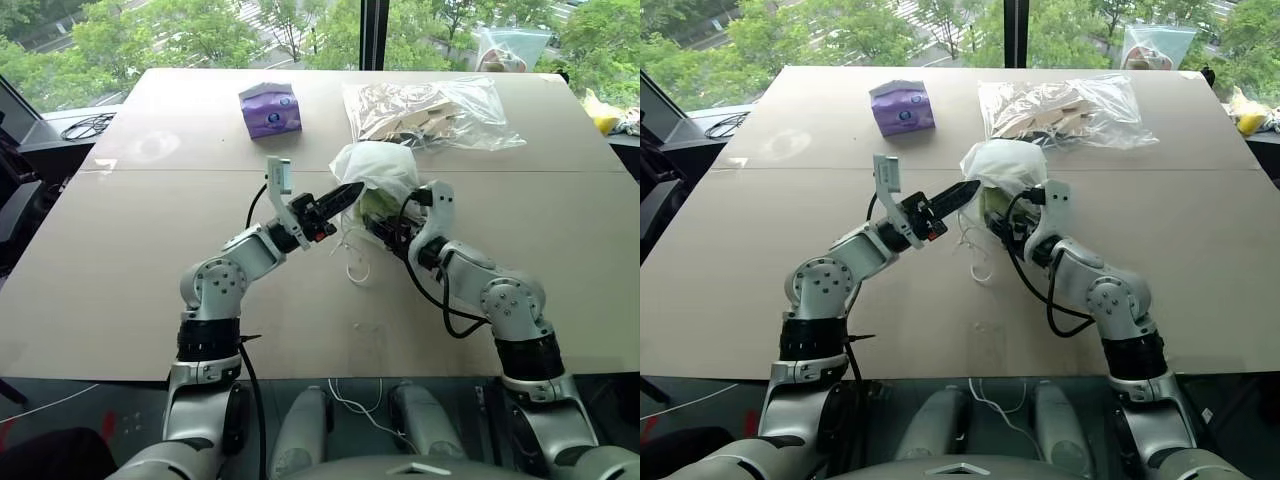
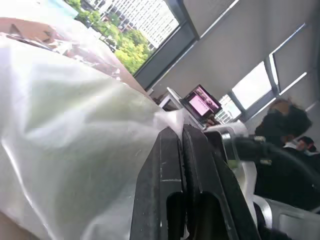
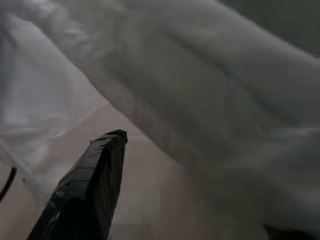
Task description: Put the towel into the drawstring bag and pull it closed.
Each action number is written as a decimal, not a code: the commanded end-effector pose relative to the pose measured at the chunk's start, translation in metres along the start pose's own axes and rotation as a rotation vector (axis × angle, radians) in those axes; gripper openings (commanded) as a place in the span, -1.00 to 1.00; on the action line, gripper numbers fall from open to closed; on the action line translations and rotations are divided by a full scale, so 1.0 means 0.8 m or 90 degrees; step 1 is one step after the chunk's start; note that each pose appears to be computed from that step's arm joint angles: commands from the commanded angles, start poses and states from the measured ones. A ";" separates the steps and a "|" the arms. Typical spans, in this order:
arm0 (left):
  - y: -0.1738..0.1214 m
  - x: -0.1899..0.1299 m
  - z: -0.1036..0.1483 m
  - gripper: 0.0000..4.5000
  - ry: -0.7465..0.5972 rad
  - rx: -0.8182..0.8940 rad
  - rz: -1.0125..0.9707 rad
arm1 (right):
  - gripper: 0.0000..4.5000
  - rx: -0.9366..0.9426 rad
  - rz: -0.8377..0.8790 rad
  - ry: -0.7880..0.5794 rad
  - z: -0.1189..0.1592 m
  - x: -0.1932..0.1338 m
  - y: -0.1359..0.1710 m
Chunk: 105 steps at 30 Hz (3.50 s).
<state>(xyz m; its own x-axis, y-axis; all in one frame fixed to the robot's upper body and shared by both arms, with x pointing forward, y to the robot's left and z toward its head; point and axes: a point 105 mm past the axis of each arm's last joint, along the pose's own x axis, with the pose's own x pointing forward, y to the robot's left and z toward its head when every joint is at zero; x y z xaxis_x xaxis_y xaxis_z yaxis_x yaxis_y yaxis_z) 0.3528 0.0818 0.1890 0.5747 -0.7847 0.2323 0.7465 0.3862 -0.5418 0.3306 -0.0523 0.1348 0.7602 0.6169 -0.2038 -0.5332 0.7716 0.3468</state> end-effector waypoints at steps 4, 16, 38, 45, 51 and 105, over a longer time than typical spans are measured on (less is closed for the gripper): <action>0.003 0.005 0.020 -1.00 -0.035 0.036 -0.002 | 0.48 -0.166 0.181 -0.043 0.028 -0.055 0.046; -0.003 0.010 0.006 -1.00 -0.009 0.035 -0.017 | 0.98 -0.079 0.295 -0.119 0.041 -0.108 0.068; -0.015 0.018 0.002 -1.00 -0.010 0.026 -0.035 | 0.98 -0.220 0.112 0.037 0.026 -0.191 -0.015; -0.012 0.017 0.006 -1.00 -0.009 0.029 -0.029 | 0.98 -0.339 0.047 0.174 -0.027 -0.171 -0.040; -0.013 0.017 0.007 -1.00 -0.005 0.032 -0.030 | 0.98 -0.366 -0.043 0.137 -0.031 -0.126 -0.057; -0.021 -0.022 0.043 -0.16 0.066 0.104 -0.125 | -1.00 -0.304 -0.345 -0.094 0.063 -0.165 -0.137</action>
<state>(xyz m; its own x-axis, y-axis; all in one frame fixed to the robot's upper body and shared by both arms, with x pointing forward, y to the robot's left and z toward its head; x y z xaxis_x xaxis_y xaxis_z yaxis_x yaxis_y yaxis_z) 0.3456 0.0921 0.2000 0.4220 -0.8873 0.1859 0.8465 0.3122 -0.4313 0.3073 -0.2261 0.1567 0.9815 0.1278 -0.1424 -0.1538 0.9696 -0.1901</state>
